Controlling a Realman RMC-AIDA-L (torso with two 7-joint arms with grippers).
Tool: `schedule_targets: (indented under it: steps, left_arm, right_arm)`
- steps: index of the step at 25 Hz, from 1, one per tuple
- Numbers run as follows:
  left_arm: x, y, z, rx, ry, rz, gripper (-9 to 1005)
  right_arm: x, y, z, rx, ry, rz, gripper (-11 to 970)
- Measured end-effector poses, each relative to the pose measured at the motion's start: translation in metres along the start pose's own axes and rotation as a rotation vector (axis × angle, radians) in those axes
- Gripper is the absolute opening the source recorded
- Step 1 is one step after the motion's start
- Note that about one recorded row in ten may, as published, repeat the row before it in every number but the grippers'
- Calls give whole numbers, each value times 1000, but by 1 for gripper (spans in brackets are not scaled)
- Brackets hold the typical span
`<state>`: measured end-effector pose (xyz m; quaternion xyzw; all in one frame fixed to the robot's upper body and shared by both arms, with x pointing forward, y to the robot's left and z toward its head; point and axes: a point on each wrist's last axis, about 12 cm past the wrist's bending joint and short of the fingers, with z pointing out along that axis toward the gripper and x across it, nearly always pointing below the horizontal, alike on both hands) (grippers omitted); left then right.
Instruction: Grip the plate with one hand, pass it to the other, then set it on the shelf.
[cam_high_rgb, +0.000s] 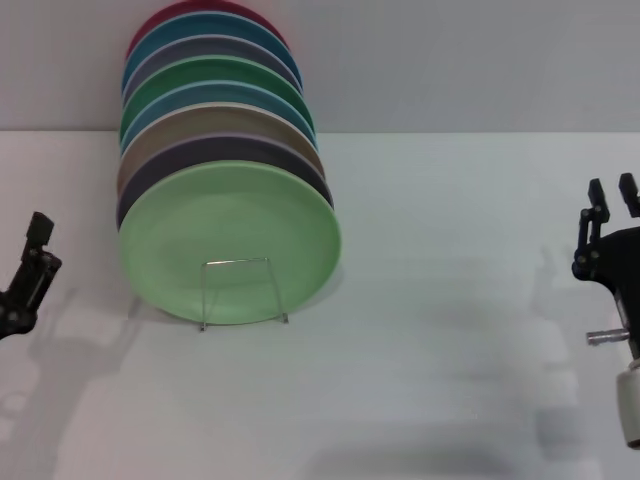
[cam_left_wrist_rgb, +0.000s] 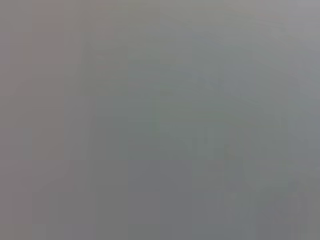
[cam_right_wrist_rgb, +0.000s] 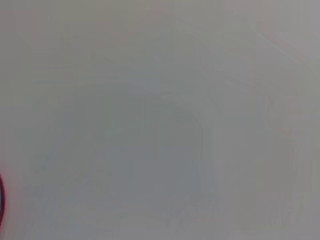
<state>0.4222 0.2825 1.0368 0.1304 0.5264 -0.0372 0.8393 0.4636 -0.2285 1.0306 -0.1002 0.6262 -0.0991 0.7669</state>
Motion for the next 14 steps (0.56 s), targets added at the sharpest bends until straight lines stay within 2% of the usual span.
schedule_targets:
  steps: [1,9,11,14]
  left_arm:
    - [7,5,3,-20,51,-139,802]
    - [17,9,10,-19,118,-187,819]
    - [18,11,11,-37,120,-197,824]
    - [20,15,15,-85,129,-205,826]
  right_arm:
    - [1,-4,1,9,-12,26,224]
    - [4,-15,7,-11,-41,177,226]
    - [6,-26,12,-31,-73,271,228]
    - [6,-34,15,-36,-106,323,228]
